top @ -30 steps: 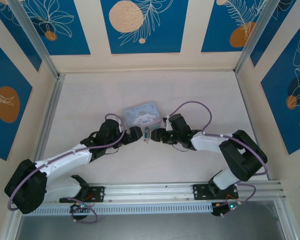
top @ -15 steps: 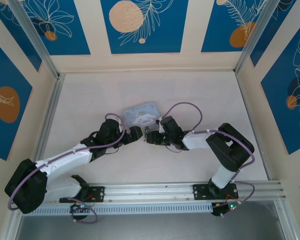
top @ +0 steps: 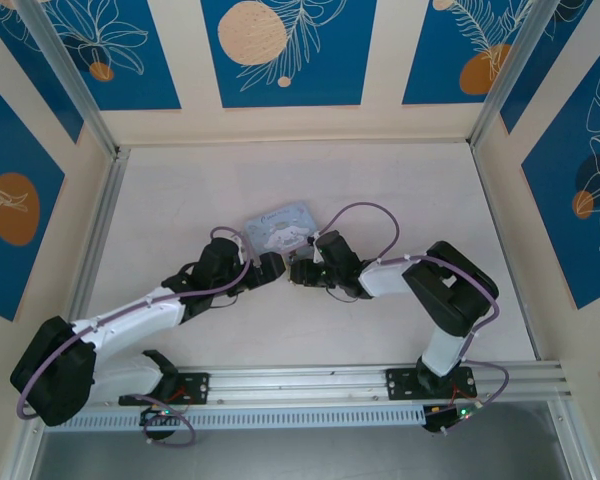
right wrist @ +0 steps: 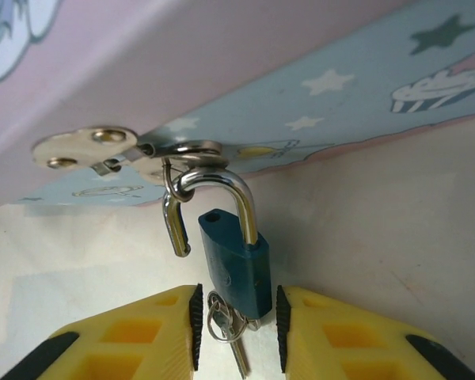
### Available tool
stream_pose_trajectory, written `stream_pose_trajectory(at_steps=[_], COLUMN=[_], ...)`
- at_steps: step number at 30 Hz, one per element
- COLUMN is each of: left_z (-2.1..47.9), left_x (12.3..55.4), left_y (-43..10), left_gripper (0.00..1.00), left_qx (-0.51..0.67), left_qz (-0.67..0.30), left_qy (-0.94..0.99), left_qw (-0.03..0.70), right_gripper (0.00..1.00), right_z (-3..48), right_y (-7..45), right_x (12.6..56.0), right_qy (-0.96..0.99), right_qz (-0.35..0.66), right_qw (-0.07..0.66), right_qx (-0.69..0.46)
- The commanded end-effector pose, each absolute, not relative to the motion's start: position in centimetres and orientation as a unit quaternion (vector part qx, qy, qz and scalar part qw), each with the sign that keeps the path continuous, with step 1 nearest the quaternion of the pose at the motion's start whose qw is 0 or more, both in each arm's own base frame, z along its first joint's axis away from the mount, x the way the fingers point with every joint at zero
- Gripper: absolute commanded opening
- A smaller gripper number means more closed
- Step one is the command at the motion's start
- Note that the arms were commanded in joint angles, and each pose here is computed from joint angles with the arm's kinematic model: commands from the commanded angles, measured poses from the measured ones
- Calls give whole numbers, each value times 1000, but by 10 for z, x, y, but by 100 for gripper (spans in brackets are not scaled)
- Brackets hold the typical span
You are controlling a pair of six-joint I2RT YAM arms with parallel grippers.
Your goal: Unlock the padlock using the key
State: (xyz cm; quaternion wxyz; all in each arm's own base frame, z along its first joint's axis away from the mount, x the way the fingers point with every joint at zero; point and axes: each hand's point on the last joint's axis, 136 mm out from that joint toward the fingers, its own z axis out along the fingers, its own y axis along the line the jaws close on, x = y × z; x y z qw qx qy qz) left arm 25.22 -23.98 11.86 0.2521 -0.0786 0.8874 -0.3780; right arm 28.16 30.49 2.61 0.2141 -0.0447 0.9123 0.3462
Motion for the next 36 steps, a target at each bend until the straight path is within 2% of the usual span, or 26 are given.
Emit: stream_pose_trajectory(at_steps=[1,4,7,18,22,36], left_z=[130,129,128,127,125,115], left_x=[261,262,262,263,268,296], left_y=[-242,-242,-241,-237,-220,-194], left_gripper=[100,100,100,100,100,100], left_qx=[-87,-88,-90,-95,-108,-102], left_qz=[-387,-387,-386,-377,-333,-189], left_qy=[880,880,880,882,893,928], left_qw=[263,261,262,265,283,303], right_gripper=[28,26,20,10,0,0], right_z=[11,9,9,22,24,26], right_y=[304,303,303,300,290,266], right_x=[280,282,284,288,288,288], right_qy=[922,922,922,916,917,915], right_qz=[325,323,325,333,331,339], right_qw=[208,209,211,221,224,219], right_qx=[-43,-35,-30,-22,-13,25])
